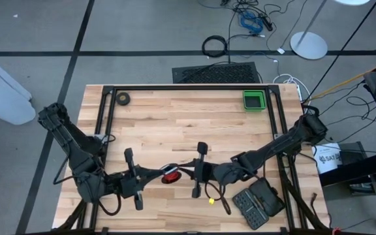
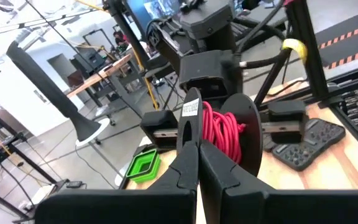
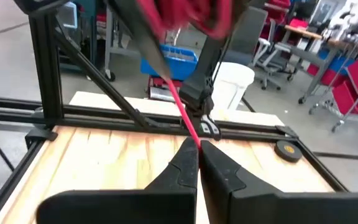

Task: Coil cords
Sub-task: Coil the red wire on the black spool

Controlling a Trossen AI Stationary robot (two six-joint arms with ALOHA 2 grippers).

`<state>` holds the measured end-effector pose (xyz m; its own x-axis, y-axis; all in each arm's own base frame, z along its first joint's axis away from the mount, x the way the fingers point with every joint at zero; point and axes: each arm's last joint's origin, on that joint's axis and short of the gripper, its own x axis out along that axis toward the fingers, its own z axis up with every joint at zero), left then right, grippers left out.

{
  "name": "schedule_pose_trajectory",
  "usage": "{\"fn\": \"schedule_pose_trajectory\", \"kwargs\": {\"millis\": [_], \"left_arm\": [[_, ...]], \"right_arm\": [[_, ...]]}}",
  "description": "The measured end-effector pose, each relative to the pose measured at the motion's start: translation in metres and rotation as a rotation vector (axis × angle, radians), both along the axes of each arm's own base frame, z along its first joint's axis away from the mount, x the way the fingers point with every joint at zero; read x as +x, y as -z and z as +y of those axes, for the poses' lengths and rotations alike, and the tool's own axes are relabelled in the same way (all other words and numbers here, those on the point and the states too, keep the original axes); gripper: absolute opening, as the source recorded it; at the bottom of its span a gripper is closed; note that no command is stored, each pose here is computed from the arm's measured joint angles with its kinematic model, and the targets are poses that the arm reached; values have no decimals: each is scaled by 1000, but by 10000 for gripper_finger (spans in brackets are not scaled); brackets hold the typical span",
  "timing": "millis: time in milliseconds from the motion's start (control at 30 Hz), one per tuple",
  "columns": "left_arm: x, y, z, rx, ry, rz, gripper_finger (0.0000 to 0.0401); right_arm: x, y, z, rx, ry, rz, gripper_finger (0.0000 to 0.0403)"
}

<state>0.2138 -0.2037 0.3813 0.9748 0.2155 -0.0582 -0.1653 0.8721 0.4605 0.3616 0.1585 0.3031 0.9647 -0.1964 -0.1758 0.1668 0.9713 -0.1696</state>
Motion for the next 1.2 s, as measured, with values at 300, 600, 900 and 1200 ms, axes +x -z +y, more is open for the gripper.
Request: {"fn": "schedule_pose_trajectory", "kwargs": {"millis": [300,600,900,1200], "left_arm": [[-3,0,-1,14,14,8,1],[-3,1,-1,21,15,15,1],[-4,3,-1,45,18,36,1],[-4,3,-1,47,18,38,1]], "right_arm": [[-19,-15,7,15,-21,7,0],[-39,-16,3,27,58,116,0],[-50,-21,5,68,75,124,1],[-51,-22,7,75,78,103,1]]}}
